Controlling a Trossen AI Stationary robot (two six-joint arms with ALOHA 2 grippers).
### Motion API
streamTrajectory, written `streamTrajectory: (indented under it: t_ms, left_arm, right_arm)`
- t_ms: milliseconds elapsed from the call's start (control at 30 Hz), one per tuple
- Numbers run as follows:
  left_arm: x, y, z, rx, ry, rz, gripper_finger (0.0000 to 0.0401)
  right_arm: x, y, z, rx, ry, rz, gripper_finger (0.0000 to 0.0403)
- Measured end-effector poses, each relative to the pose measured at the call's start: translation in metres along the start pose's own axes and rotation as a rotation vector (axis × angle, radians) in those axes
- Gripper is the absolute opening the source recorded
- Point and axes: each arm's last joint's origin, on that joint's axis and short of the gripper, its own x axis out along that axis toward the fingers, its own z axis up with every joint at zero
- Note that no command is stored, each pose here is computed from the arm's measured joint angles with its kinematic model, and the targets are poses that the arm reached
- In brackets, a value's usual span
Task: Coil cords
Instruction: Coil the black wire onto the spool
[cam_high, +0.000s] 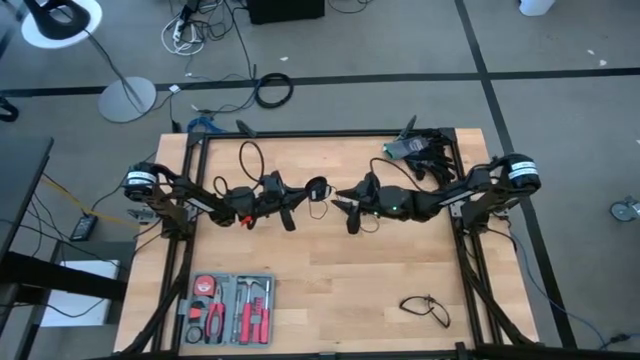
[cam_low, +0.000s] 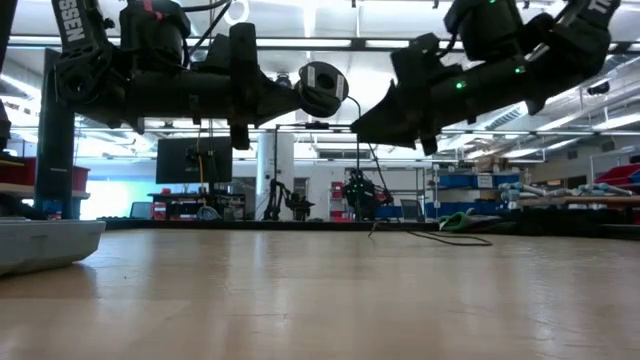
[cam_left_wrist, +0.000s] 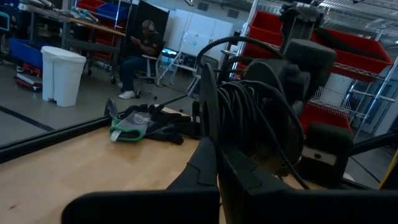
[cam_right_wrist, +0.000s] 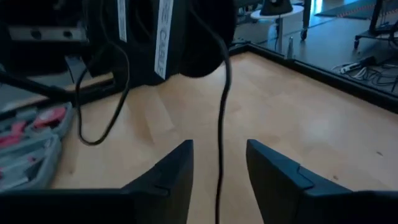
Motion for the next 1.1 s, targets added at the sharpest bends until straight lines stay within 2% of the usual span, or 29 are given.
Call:
streamTrajectory:
  t_ms: [67, 167, 233, 533, 833, 967, 1100]
  left_arm:
    - [0.0, 0.0, 0.0, 0.001, 0.002, 0.001, 0.0]
    - [0.0, 0.0, -0.001, 0.002, 0.009, -0.006, 0.0]
    - [0.0, 0.0, -0.001, 0.004, 0.018, -0.01, 0.0]
    - [0.0, 0.001, -0.006, 0.023, 0.067, -0.001, 0.0]
    - [-0.001, 0.004, -0.011, 0.054, 0.111, 0.039, 0.0]
    - [-0.001, 0.004, -0.012, 0.059, 0.117, 0.055, 0.0]
    - [-0.001, 0.005, -0.011, 0.058, 0.109, 0.077, 0.0]
  right_arm:
    - [0.004, 0.001, -0.001, -0.029, 0.005, -0.002, 0.0122]
    - [0.003, 0.003, 0.0, -0.058, -0.002, -0.004, 0.004]
    - [0.0, 0.004, 0.003, -0.064, -0.014, -0.022, 0.0014]
    - [-0.03, 0.0, 0.03, -0.063, -0.01, -0.177, 0.0003]
    - [-0.045, 0.007, 0.079, -0.117, -0.138, -0.153, 0.0001]
    - [-0.038, 0.016, 0.098, -0.144, -0.139, -0.112, 0.0001]
    - [-0.022, 0.027, 0.1, -0.176, -0.078, -0.066, 0.0001]
